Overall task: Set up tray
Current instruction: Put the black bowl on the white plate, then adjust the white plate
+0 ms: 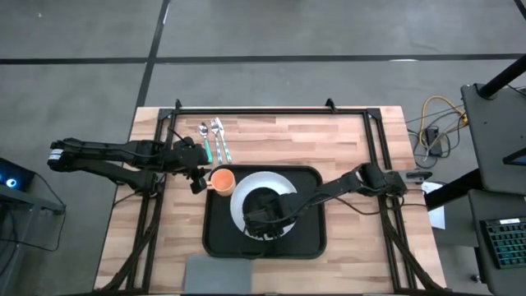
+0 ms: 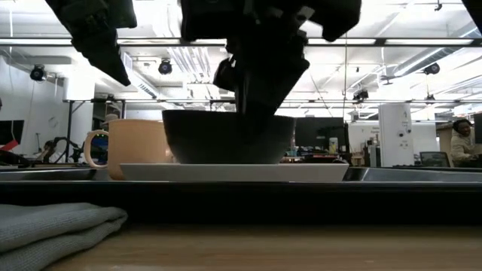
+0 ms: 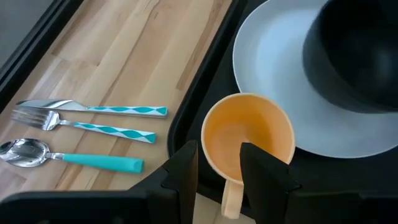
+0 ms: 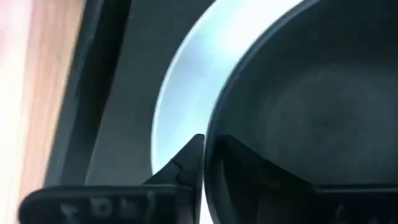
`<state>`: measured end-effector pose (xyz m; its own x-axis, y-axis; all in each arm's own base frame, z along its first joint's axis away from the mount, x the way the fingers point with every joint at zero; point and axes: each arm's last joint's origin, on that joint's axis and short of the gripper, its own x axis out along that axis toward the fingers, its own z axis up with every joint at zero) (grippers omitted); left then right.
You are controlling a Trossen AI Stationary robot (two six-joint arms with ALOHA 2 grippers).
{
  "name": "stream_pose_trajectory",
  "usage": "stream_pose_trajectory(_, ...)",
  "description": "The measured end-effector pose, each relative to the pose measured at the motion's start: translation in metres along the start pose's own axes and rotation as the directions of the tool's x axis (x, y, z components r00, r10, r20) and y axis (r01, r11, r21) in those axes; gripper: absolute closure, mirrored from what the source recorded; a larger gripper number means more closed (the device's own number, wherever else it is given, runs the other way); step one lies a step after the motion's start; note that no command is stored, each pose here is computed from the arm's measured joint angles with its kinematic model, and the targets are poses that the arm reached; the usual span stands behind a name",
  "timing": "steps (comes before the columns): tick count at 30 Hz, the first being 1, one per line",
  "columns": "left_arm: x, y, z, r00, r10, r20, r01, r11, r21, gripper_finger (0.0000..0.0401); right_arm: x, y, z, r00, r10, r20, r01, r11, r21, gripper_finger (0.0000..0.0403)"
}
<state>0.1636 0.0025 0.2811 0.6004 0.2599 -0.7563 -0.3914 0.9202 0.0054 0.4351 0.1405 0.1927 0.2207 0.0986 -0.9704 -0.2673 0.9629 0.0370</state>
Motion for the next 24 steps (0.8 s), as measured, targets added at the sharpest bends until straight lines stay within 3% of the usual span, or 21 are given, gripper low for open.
stream_pose_trajectory(7, 0.000, 0.000, 0.000, 1.000, -0.001, 0.000, 0.001, 1.000, 0.000, 0.0299, -0.017, 0.001, 0.008, 0.998, 0.001, 0.058, -0.001, 1.000, -0.002, 0.0313)
stream_pose_trajectory(14, 0.000, 0.000, 0.000, 1.000, -0.003, -0.001, 0.003, 1.000, 0.000, 0.0299, -0.053, 0.002, 0.011, 0.992, -0.003, 0.129, 0.003, 1.000, 0.000, 0.0285)
stream_pose_trajectory(19, 0.000, 0.000, 0.000, 1.000, -0.002, -0.001, 0.002, 1.000, 0.000, 0.0299, -0.087, 0.003, -0.006, 0.985, -0.130, 0.117, 0.116, 0.986, 0.118, 0.0272)
stream_pose_trajectory(24, 0.000, 0.000, 0.000, 1.000, -0.002, -0.001, 0.002, 1.000, 0.001, 0.0299, -0.076, 0.005, -0.041, 0.963, -0.271, 0.015, 0.255, 0.923, 0.288, 0.0266)
